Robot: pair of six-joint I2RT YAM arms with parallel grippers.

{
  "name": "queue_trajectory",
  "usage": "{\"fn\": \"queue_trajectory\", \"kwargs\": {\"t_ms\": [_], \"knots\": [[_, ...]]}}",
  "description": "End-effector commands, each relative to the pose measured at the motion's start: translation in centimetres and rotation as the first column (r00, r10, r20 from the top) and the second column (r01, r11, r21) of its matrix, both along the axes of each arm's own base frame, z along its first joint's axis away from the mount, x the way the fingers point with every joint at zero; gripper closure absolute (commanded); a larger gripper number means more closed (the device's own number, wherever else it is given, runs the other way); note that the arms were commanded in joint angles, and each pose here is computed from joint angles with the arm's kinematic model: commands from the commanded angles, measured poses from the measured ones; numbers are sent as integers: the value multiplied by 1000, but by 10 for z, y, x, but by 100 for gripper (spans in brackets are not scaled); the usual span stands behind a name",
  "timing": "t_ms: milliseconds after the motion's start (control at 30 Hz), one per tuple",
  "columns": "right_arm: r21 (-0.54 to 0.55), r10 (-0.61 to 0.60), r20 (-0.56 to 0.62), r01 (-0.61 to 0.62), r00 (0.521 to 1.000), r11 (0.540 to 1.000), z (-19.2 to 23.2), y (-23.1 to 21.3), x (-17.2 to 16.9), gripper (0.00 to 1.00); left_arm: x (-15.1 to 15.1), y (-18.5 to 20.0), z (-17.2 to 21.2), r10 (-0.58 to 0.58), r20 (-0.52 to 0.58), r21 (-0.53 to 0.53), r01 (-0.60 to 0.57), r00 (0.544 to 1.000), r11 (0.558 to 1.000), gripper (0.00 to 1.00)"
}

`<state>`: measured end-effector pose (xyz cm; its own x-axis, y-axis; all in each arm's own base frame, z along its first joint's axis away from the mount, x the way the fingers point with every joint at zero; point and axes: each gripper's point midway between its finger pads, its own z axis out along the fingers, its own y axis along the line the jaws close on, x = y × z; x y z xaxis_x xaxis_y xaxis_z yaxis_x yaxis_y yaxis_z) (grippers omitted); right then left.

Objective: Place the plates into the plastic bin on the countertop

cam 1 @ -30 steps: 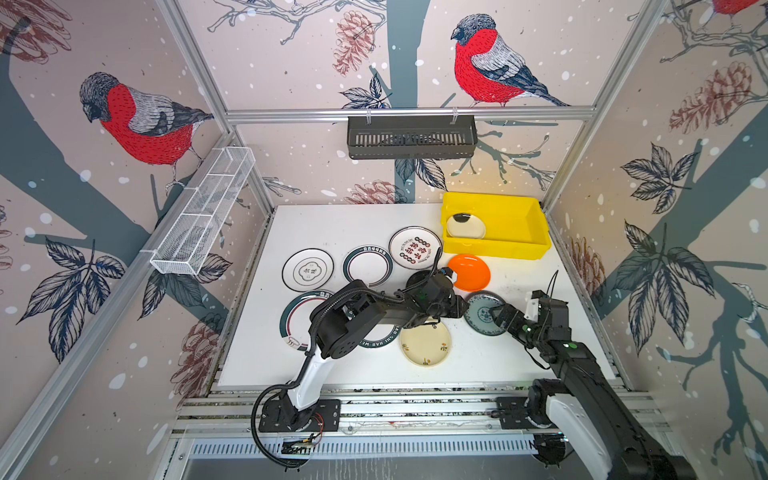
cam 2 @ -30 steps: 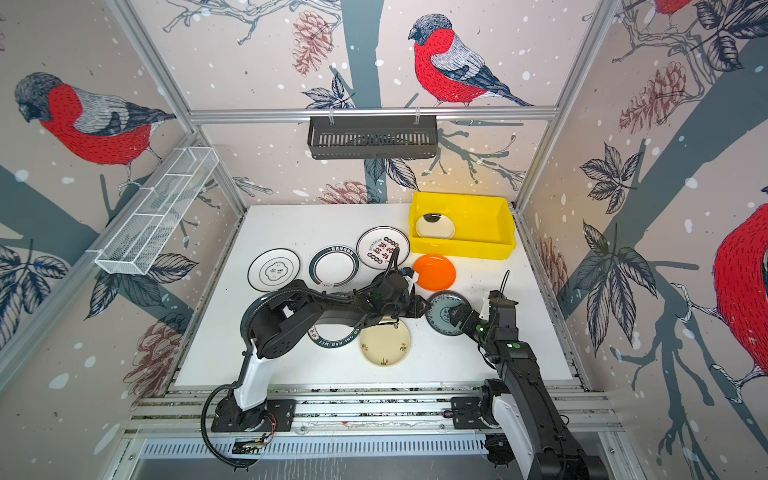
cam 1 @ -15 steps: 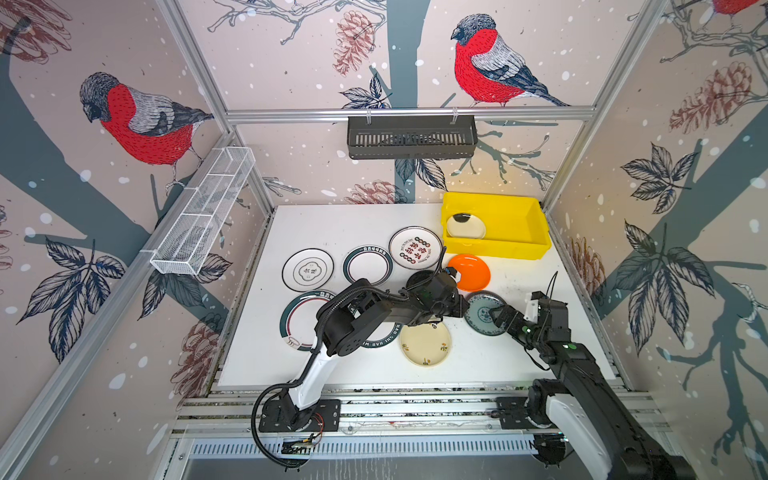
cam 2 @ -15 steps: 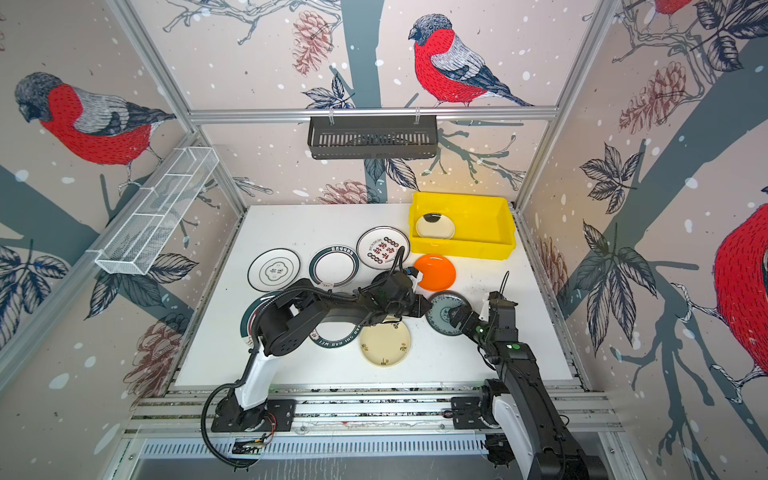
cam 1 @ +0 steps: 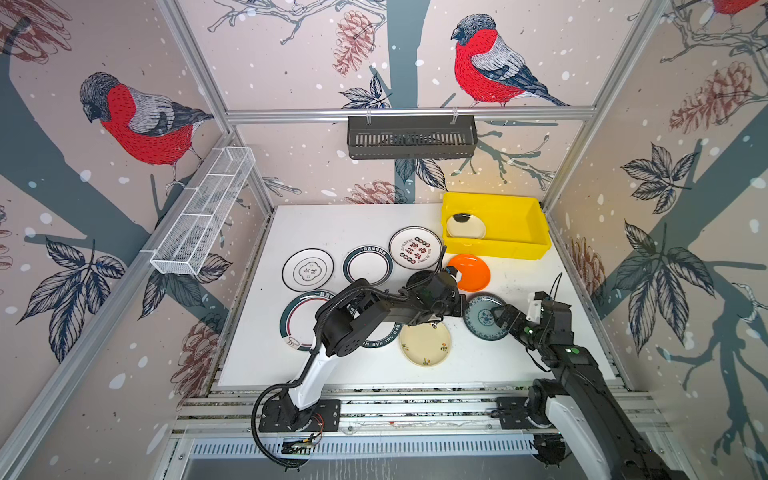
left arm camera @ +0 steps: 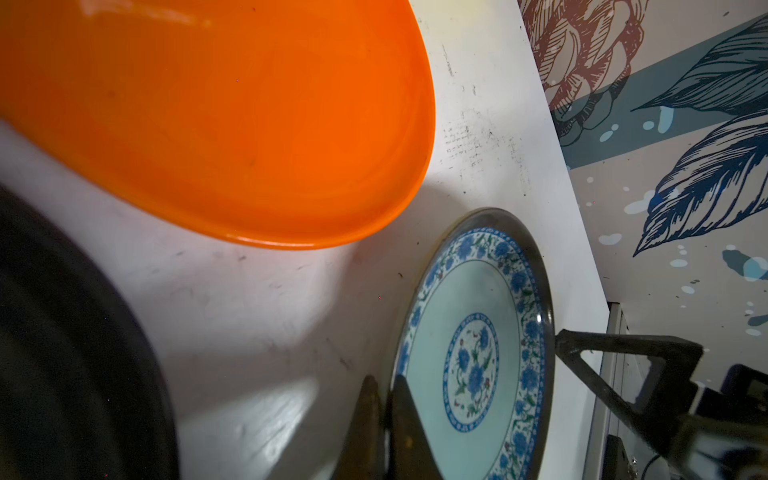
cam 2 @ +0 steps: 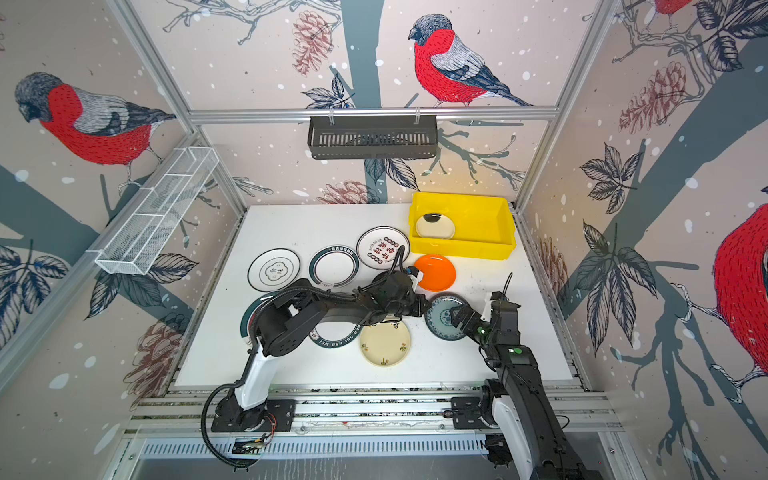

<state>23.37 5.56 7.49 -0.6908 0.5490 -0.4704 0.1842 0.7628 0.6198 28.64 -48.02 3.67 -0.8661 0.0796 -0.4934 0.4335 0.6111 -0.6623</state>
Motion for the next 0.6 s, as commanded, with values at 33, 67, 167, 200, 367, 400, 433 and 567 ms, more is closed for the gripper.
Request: {"fn": "queue_trajectory", "kwargs": {"t_ms": [33, 67, 167, 200, 367, 400, 433, 567], "knots": [[7, -9, 58, 9, 998, 1000, 15, -1, 5, 2, 1, 2, 15, -3, 20, -10, 3, 1000, 1000, 100], [12, -8, 65, 7, 998, 1000, 17, 0, 5, 3, 2, 1, 24, -8, 28, -29, 9, 1000, 1000, 100], [57, 16, 98, -22, 995, 998, 26, 8, 6, 3, 6, 0, 52, -9, 65, -70, 13, 998, 997, 100], [74, 23, 113, -31, 993, 997, 31, 10, 7, 3, 8, 1, 61, -7, 75, -87, 13, 997, 996, 100], [96, 51, 176, -69, 983, 993, 52, 17, 11, 4, 18, 11, 88, 13, 94, -139, 0, 995, 990, 100], [100, 60, 191, -81, 980, 992, 57, 19, 12, 6, 19, 13, 91, 15, 95, -144, -2, 995, 990, 100], [106, 71, 206, -94, 976, 990, 61, 21, 12, 7, 21, 15, 94, 15, 98, -150, 0, 995, 989, 100], [149, 96, 262, -138, 960, 979, 74, 30, 15, 23, 23, 19, 106, 13, 87, -199, 5, 996, 980, 100]]}}
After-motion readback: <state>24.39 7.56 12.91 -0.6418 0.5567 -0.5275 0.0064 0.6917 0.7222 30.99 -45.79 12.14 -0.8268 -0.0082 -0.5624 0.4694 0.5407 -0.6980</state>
